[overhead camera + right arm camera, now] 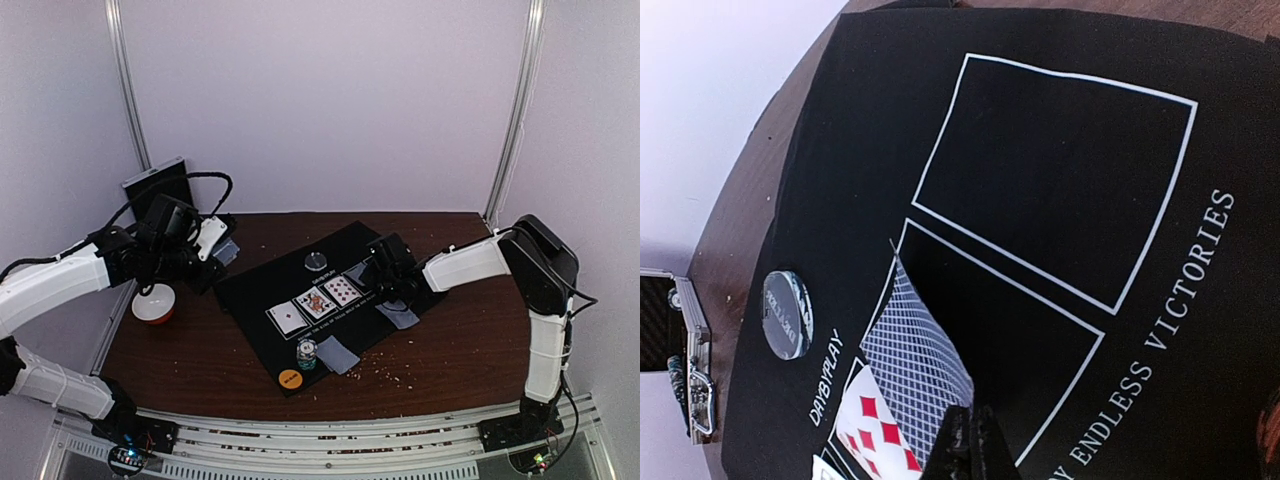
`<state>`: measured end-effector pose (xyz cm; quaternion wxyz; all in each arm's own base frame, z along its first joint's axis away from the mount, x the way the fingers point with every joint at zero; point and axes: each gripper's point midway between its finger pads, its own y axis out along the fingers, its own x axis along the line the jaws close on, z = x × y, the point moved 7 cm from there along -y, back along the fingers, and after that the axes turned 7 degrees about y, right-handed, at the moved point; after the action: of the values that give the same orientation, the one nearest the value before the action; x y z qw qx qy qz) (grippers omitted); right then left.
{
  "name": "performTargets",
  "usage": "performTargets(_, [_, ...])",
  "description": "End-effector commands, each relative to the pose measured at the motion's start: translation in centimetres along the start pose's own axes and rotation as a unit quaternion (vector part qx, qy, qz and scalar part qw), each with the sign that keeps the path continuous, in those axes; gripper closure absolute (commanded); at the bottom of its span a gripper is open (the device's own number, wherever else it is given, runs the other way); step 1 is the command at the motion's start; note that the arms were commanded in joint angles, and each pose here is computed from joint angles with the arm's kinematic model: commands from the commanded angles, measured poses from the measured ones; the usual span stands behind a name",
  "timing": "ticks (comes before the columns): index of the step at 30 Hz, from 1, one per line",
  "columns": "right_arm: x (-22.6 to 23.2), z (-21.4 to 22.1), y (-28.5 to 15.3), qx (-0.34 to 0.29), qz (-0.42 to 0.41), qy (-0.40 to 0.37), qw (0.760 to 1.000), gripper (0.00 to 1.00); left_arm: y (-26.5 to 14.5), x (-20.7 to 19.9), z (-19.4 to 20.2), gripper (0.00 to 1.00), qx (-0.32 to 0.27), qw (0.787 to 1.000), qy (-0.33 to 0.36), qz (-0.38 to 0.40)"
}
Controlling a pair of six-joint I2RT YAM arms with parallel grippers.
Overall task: Distribute texas hold em gaming equipment
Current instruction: Place the poker card in the community card area, then pick up the poker card from the face-down deck piles.
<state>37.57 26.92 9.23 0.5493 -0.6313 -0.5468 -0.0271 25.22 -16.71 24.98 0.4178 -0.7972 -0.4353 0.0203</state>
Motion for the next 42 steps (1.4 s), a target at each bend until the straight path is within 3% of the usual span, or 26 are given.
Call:
performTargets(1, [0.3,-0.1,0.3,0.005,-0.008,0.009,1.000,1.00,-0.5,0.4,-0.8,0.67,-0.029,0.999,0.002,-0.016])
performTargets(15, [-0.9,0.0,0.3,0.007,-0.005,0.025,1.000,1.00,-0.6,0.4,-1.0,0.67,-0.031,0.999,0.002,-0.016])
performTargets(21, [-0.5,-0.4,-0.2,0.001,-0.012,0.025,1.000,0.80,-0.8,0.5,-0.9,0.66,-0.032,0.999,0.003,-0.019])
performTargets(27, [-0.5,-0.6,-1.0,0.001,-0.014,0.034,0.999,0.75,-0.8,0.6,-1.0,0.67,-0.031,0.999,0.004,-0.021])
performTargets(31, [-0.3,-1.6,-2.1,-0.025,-0.013,0.039,0.999,0.60,-0.8,0.6,-1.0,0.67,-0.032,0.999,0.004,-0.021])
performTargets(33, [0.4,-2.4,-2.8,-0.047,-0.020,0.032,0.998,0.57,-0.8,0.6,-1.0,0.67,-0.031,0.999,0.005,-0.022])
performTargets(36, [2.2,-3.6,-3.9,-0.070,-0.033,-0.007,0.997,0.53,-0.8,0.6,-1.0,0.67,-0.030,0.999,0.004,-0.021])
performTargets(39, [5.8,-4.6,-5.4,-0.082,-0.097,-0.110,0.986,0.50,-1.0,0.5,-1.1,0.67,-0.036,0.999,0.008,-0.014])
performTargets(42, [10.7,-4.3,-7.9,-0.048,-0.219,-0.261,0.939,0.38,-1.4,0.1,-1.3,0.66,-0.048,0.999,0.019,0.004])
